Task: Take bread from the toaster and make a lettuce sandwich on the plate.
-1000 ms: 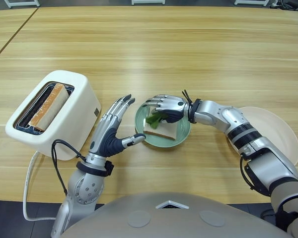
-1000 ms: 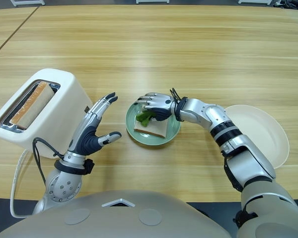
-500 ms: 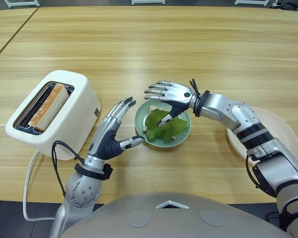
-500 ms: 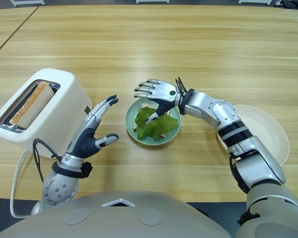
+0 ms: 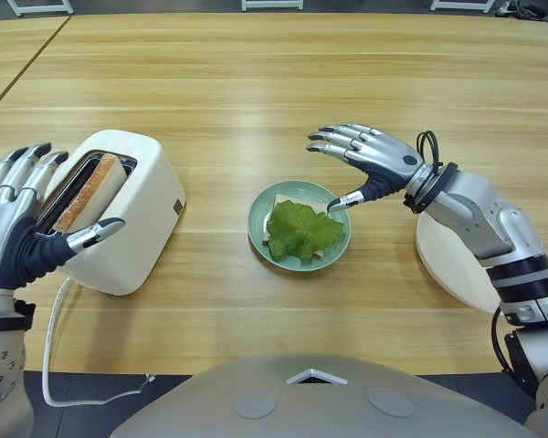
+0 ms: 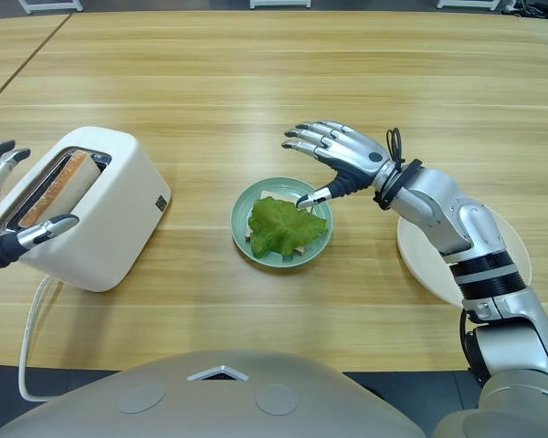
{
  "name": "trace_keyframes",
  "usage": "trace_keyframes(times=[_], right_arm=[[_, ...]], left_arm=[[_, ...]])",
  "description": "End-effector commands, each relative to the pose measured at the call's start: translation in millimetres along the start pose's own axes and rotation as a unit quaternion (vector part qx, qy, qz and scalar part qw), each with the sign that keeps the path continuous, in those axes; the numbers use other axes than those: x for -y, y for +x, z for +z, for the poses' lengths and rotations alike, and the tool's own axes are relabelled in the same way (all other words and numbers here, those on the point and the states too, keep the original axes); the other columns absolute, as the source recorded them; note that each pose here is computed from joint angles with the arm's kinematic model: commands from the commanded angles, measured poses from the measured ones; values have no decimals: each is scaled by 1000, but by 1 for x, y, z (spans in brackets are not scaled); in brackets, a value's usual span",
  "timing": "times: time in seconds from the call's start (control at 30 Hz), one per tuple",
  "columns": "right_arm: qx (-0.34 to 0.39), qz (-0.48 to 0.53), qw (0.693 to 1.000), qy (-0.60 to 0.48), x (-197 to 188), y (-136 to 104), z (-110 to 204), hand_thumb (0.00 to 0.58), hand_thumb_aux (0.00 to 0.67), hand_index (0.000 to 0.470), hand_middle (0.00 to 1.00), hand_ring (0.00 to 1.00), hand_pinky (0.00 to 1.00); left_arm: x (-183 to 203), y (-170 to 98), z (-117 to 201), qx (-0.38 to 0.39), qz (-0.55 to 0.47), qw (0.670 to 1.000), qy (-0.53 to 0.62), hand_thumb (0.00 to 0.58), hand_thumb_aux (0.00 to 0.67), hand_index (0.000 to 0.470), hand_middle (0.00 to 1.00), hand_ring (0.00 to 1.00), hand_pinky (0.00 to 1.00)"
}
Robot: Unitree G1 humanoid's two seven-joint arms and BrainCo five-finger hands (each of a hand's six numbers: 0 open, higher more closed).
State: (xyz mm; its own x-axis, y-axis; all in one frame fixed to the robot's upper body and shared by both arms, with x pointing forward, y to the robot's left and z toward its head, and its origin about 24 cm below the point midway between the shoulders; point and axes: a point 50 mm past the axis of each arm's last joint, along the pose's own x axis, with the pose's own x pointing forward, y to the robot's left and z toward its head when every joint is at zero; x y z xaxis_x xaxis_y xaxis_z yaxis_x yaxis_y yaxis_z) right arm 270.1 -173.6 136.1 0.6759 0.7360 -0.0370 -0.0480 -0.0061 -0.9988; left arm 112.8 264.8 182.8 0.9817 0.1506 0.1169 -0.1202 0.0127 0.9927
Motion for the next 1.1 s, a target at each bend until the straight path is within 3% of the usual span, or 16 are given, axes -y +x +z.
trace_keyframes(times=[0.03,0.13,0.17,0.2,0.23,0.27,0.3,0.77,1.1], right_arm=[[7,5,1000,9,-2,-3,5,0,0,0,0,0,0],[11,6,1000,9,-2,-3,7,0,0,0,0,0,0],[11,6,1000,10,-2,-3,7,0,0,0,0,0,0],[12,6,1000,10,-3,-3,7,0,0,0,0,0,0],[12,7,1000,11,-4,-3,7,0,0,0,0,0,0],[12,8,1000,11,-4,-4,8,0,0,0,0,0,0],[12,9,1000,11,-5,-4,8,0,0,0,0,0,0],[8,12,1000,9,-11,-4,11,0,0,0,0,0,0],[-14,24,1000,13,-13,-11,0,0,0,0,0,0,0]], left_arm=[[16,-2,-19,-46,-53,997,21,0,0,0,0,0,0],[24,-4,-26,-64,-74,995,16,0,0,0,0,0,0],[27,-4,-27,-64,-79,995,10,49,29,20,0,0,0],[29,-3,-27,-63,-82,995,4,136,84,59,0,0,0],[31,-2,-27,-59,-82,995,-3,363,260,182,0,0,0],[33,0,-27,-57,-85,995,-7,539,491,345,0,0,0],[35,1,-27,-52,-90,994,-15,580,670,470,0,0,0],[19,16,-16,24,8,995,-93,580,670,470,0,0,0],[-15,37,-14,77,124,971,-187,580,670,470,0,0,0]])
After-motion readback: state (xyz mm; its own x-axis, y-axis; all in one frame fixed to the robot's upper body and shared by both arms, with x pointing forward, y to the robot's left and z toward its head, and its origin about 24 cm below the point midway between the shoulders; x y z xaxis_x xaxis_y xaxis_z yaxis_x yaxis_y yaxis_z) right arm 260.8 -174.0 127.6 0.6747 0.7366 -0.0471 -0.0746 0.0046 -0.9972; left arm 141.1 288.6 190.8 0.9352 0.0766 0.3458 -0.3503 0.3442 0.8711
